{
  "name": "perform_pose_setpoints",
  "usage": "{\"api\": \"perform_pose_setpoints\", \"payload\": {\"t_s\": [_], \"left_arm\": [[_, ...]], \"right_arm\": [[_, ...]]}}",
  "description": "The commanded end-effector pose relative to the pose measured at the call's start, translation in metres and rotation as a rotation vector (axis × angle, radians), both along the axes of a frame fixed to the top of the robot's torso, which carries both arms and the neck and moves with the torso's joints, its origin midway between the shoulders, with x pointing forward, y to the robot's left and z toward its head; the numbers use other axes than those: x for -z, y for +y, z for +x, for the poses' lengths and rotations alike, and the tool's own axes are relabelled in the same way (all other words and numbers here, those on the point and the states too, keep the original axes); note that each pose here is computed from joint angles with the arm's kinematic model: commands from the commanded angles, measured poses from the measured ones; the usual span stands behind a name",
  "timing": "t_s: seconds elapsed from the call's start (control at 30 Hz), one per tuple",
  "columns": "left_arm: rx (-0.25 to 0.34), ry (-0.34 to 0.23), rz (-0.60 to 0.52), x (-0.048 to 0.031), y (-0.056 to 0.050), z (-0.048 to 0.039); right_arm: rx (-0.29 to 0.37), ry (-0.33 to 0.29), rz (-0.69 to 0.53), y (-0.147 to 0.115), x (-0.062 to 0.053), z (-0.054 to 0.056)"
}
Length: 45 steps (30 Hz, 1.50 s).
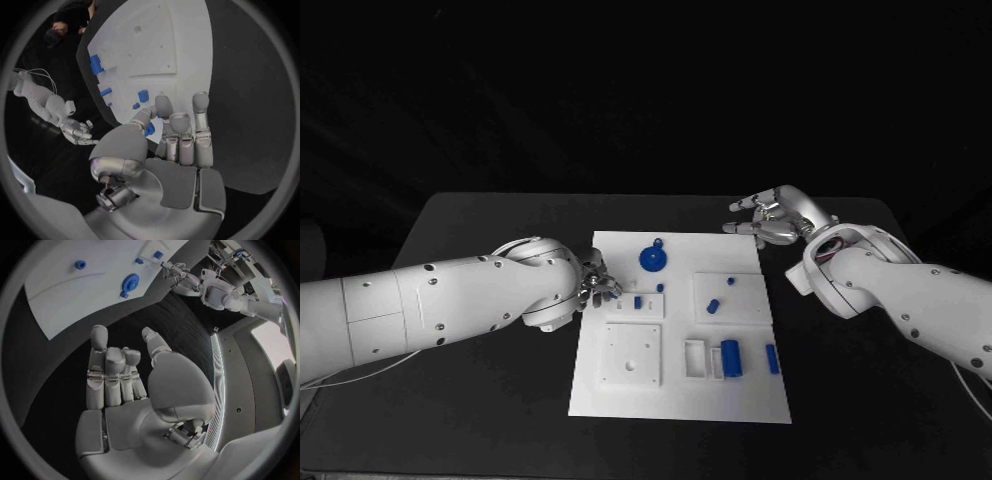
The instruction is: Assemble the parts on the task board
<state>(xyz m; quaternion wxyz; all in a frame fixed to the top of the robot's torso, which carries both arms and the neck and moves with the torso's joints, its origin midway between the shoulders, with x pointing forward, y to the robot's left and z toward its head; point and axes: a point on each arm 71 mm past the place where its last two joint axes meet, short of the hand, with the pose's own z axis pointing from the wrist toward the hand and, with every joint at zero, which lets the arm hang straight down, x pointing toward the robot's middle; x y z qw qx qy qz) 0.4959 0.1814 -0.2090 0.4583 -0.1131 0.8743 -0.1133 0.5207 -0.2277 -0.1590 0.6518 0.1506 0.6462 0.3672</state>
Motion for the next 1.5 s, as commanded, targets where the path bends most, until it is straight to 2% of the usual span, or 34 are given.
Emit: {"api": "perform_pose_setpoints", "payload": {"t_s": [0.03,0.8,1.5], "left_arm": [[0.004,-0.016,0.007,-0.0002,-0.003,-0.0006],[0.04,0.027,0.016,0.0113,-0.012,-0.0062],[0.05,0.032,0.031,0.0142,-0.01,-0.0067]], "right_arm": [[-0.012,-0.005,0.002,0.002,-0.001,0.0],[-0.013,0.003,0.0,0.002,0.0,0.0],[-0.013,0.007,-0.002,0.002,0.001,0.001]]}}
